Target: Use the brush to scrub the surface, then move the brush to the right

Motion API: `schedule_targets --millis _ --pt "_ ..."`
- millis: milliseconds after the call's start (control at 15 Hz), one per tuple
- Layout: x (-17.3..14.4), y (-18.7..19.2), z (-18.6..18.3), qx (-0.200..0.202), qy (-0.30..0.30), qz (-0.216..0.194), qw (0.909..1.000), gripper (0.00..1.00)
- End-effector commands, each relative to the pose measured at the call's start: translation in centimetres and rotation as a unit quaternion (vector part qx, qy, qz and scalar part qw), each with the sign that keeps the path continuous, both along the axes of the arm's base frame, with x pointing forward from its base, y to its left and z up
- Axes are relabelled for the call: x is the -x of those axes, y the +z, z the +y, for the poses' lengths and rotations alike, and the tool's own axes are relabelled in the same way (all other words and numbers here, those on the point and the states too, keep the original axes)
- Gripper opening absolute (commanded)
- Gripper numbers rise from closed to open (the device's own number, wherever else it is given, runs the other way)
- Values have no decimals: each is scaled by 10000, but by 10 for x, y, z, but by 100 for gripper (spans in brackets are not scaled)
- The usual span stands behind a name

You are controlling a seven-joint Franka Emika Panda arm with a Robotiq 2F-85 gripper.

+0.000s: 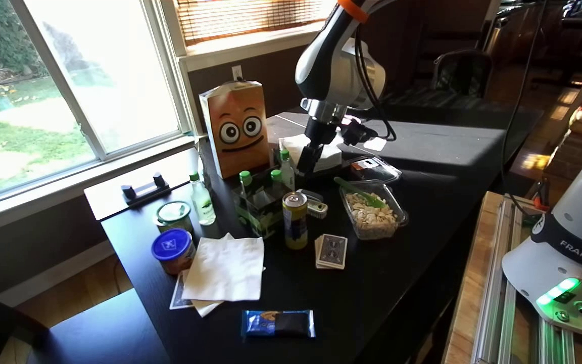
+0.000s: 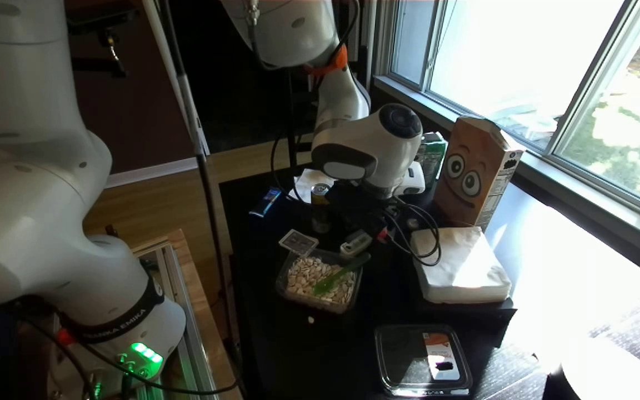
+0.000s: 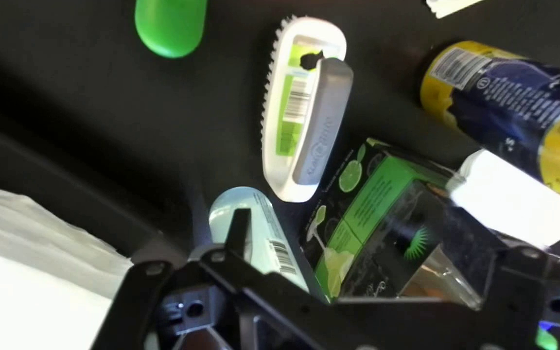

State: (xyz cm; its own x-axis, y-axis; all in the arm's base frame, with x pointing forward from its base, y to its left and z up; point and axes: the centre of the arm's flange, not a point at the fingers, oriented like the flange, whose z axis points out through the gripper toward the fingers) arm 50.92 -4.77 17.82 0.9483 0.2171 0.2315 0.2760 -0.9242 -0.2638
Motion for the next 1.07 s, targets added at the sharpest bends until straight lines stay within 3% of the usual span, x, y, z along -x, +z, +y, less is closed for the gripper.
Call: schedule_targets --millis 0,200,400,733,1000 --pt "2 2 3 0 17 -21 10000 100" --pt "6 7 4 31 43 -40 10000 100" --pt "3 0 22 745 -264 -322 9963 100" --pt "14 -20 43 1560 -360 -197 9869 100" --pt "14 -27 52 1800 -291 -135 9831 100"
